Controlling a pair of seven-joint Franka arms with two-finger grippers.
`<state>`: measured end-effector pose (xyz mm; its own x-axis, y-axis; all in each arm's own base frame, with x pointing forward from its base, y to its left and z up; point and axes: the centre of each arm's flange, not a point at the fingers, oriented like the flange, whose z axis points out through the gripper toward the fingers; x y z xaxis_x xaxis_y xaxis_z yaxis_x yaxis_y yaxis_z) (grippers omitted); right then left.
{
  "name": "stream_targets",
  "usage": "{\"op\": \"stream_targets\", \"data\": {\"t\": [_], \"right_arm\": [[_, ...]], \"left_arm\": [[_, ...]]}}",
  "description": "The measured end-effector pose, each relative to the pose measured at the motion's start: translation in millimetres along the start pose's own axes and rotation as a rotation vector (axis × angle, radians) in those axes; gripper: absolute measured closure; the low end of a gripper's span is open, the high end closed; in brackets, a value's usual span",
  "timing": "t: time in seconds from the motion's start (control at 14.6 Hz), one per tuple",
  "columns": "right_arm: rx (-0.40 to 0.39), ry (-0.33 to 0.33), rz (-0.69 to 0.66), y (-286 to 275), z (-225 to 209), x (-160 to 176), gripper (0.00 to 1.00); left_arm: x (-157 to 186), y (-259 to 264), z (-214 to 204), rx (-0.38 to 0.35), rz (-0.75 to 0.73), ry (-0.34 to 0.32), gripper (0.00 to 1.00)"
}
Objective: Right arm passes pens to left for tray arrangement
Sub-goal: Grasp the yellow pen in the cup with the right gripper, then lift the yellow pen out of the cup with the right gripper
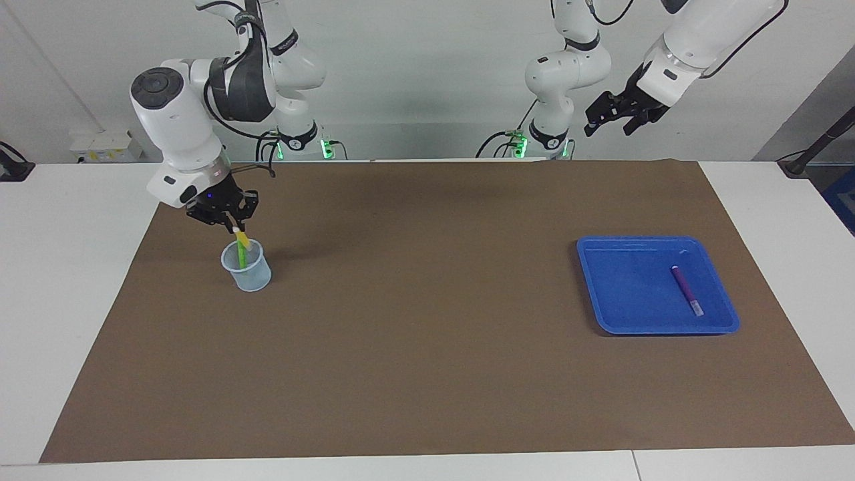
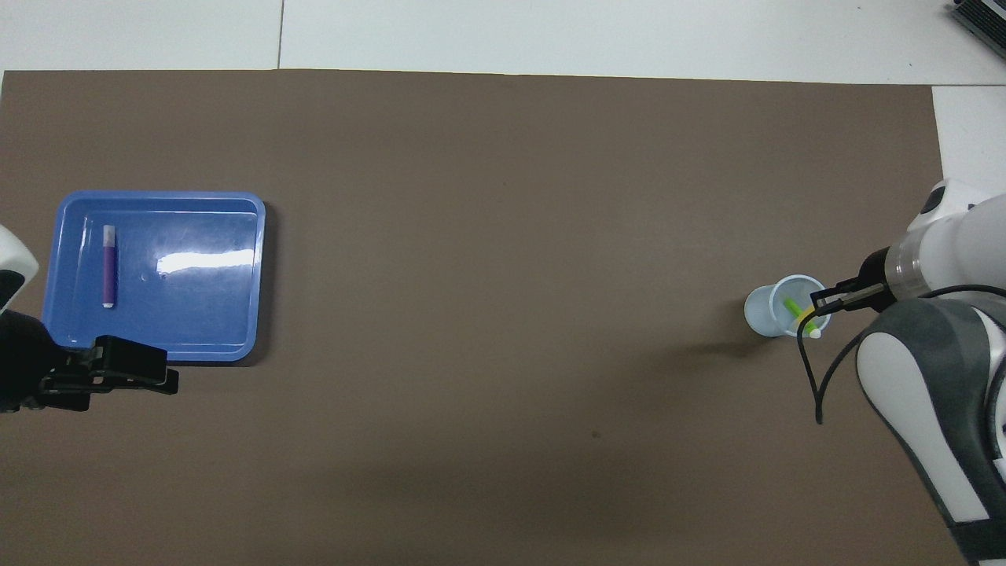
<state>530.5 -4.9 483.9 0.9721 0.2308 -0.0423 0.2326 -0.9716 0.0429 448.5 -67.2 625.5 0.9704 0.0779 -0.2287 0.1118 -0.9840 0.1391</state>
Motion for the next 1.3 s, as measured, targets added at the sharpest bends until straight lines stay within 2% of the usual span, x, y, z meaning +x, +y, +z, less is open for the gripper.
{"op": "stream_targets", "data": {"t": [0.21, 0.55, 0.68, 1.03, 1.3], "right_arm": [[0.002, -0.017, 0.001, -0.7, -22.9, -8.0, 0.81], [0.021, -0.022, 0.01, -3.0, -89.2, -25.6, 0.81], [0.091, -0.009, 0.021, -8.4, -100.7, -30.1, 0.81], [0.365, 0.033, 0.067, -16.6, -108.1, -33.0, 0.81], [0.535, 0.067, 0.07, -36.9, -115.4, -27.8, 0.81]], "left_arm": [[0.1, -0.2, 0.5, 0.0, -0.001, -0.001, 0.0], [0.5, -0.5, 1.8, 0.0, -0.003, -0.003, 0.0], [0.6, -0.6, 2.3, 0.0, -0.004, -0.004, 0.0], [0.8, -0.7, 2.7, 0.0, -0.004, -0.004, 0.0], [1.2, 0.2, 2.7, 0.0, -0.02, 0.001, 0.0]]}}
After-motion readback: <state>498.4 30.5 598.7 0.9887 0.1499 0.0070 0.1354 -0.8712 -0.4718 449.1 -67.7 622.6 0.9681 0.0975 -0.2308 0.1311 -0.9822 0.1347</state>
